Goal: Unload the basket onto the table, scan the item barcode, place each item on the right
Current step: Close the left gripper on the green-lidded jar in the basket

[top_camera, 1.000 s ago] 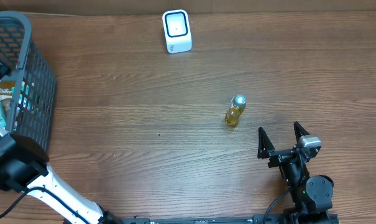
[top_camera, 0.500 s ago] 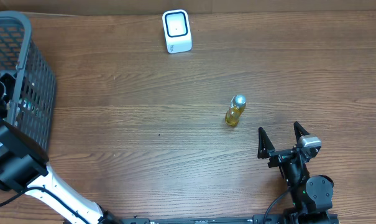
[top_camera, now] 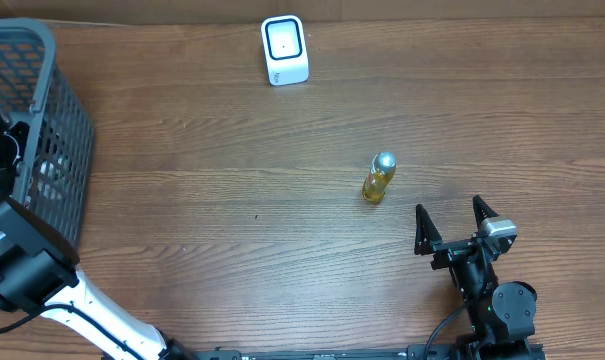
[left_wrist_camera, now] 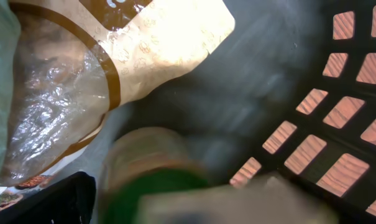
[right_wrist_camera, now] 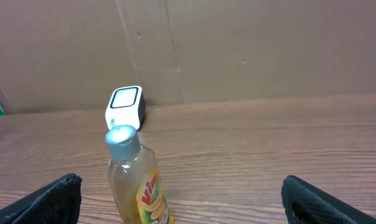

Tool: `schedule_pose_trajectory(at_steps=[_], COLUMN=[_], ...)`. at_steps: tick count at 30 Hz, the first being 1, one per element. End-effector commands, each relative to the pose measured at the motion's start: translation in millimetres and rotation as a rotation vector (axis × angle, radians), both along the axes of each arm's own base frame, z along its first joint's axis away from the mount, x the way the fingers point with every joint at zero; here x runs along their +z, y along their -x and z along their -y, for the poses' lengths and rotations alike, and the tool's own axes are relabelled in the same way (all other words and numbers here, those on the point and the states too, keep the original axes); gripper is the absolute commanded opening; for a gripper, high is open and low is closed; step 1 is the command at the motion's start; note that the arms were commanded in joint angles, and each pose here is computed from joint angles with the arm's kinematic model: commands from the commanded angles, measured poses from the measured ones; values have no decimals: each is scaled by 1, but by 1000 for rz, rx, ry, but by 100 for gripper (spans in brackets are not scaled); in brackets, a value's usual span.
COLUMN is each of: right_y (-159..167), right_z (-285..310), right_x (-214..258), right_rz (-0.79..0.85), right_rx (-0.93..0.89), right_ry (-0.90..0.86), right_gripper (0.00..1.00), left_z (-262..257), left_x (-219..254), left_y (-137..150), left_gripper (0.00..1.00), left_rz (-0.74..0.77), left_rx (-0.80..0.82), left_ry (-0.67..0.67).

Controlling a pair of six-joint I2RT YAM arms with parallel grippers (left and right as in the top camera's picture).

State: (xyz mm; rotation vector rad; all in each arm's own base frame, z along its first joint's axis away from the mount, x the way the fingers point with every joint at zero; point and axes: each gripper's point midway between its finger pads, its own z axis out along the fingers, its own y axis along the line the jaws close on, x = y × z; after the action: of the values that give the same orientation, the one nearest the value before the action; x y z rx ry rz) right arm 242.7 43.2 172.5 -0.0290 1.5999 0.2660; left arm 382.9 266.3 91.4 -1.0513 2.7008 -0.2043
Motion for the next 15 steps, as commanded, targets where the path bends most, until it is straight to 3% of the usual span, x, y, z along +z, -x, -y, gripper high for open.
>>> schedule_pose_trajectory(at_steps=[1,15], right_y=[0,0], right_z=[-1,-1], right_x=[-2,-2], right_rz=[1,1], right_rx=[6,6], right_ry=[-1,-1], right_gripper=[100,100], left_z=[10,3], left_x=[-6,0], left_y=[1,15], left_gripper=[100,100], left_rz=[-10,-55], left_rx=[-40,-9], left_ry=[28,24])
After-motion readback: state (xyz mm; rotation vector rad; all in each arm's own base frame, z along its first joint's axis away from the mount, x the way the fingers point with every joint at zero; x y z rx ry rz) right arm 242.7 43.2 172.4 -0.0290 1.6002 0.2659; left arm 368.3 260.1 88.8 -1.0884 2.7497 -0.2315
